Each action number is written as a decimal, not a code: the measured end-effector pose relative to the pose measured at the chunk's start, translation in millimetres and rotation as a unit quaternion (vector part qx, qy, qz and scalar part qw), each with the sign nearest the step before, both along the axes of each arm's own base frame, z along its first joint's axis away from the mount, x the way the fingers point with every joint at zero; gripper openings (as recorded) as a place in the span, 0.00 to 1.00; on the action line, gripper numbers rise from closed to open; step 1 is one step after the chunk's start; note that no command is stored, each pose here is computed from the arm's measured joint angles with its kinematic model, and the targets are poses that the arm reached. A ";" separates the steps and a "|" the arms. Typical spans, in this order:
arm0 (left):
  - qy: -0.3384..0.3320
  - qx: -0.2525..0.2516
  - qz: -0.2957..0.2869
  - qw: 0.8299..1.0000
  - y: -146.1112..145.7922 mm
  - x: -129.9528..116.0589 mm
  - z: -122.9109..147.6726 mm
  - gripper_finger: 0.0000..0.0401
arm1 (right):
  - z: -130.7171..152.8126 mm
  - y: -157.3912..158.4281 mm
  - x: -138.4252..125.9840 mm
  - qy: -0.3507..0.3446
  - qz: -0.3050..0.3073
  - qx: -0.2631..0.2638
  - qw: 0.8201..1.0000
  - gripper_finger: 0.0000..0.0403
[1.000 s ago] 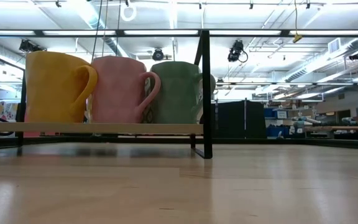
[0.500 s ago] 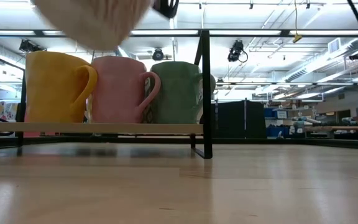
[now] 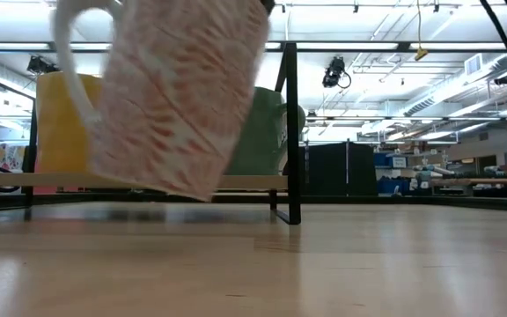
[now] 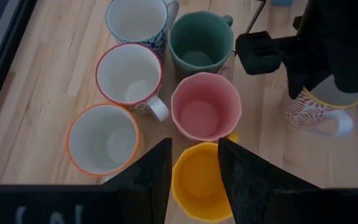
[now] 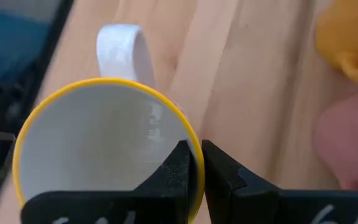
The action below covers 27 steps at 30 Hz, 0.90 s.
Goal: Place coffee mugs
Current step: Put the orange patterned mug on the shelf
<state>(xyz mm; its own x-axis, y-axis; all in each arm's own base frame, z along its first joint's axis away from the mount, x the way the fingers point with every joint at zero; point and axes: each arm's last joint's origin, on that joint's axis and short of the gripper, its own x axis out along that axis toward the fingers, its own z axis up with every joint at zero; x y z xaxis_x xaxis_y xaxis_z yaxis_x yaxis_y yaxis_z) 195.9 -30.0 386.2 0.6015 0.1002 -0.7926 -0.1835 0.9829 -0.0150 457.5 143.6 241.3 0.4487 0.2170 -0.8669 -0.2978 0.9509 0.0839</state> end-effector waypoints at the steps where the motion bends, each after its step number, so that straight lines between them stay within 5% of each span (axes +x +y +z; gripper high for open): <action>1: -0.001 0.000 0.000 1.000 -0.1 0.1 0.1 0.34 | -0.8 0.6 -1.1 0.003 0.009 -0.008 1.000 0.08; 12: -0.003 -0.001 0.000 1.000 -0.2 0.7 0.4 0.34 | -3.8 16.3 -9.9 0.009 0.093 -0.039 0.995 0.08; 27: -0.006 -0.001 0.000 1.000 -0.3 1.0 0.6 0.34 | -22.6 18.2 -16.2 0.040 0.105 -0.042 0.993 0.10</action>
